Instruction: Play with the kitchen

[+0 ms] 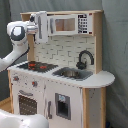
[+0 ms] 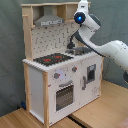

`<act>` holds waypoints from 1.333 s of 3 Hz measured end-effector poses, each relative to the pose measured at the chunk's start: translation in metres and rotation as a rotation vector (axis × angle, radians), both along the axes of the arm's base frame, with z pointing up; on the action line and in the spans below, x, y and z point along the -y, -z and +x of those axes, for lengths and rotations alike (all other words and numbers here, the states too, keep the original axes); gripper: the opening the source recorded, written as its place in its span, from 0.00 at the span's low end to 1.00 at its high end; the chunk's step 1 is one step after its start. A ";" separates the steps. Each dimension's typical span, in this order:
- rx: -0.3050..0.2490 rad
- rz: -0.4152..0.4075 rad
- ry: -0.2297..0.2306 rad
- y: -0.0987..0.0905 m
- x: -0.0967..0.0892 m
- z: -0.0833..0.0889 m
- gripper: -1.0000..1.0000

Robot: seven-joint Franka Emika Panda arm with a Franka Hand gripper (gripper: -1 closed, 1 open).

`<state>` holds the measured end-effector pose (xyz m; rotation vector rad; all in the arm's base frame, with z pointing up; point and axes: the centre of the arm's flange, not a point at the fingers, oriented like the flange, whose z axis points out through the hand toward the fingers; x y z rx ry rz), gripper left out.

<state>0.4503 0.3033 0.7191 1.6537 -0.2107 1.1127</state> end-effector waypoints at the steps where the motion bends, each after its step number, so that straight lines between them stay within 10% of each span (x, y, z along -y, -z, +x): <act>1: 0.017 -0.011 -0.045 -0.005 0.006 -0.009 0.00; 4: 0.047 -0.002 -0.157 0.000 0.025 -0.049 0.00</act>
